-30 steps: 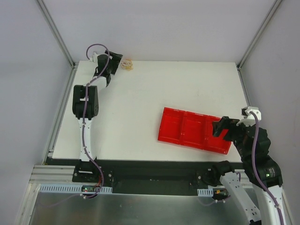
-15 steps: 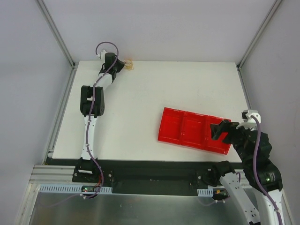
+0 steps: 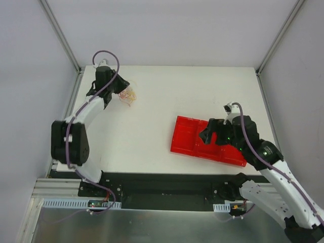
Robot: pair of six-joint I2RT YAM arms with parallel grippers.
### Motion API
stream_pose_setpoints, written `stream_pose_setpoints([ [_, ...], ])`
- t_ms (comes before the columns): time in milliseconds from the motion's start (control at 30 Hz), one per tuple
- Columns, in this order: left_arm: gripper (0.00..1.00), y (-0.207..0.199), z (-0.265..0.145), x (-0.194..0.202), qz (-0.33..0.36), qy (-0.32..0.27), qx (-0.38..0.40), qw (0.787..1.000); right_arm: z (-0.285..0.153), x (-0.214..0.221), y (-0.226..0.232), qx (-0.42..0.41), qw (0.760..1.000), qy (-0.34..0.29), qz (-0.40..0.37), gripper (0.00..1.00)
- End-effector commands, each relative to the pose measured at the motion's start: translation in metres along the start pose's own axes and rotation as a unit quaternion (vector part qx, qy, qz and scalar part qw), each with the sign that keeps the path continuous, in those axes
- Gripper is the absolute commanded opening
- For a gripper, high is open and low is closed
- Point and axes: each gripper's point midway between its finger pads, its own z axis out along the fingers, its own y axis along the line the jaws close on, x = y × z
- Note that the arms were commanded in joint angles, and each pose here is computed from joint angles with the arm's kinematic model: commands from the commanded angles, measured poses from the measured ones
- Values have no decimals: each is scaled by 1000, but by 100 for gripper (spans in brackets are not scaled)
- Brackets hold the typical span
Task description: Untangle the cables
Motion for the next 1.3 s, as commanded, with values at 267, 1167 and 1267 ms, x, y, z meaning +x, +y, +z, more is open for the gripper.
stream_pose_setpoints([
  [267,0,-32,-173,136,30,161,170,972,43,17,163,-169,978,95,-78,95],
  [1167,50,-1,-193,112,108,181,139,968,154,72,273,-230,964,115,61,58],
  [1267,54,6,-186,120,113,199,138,964,161,88,282,-218,965,134,66,55],
])
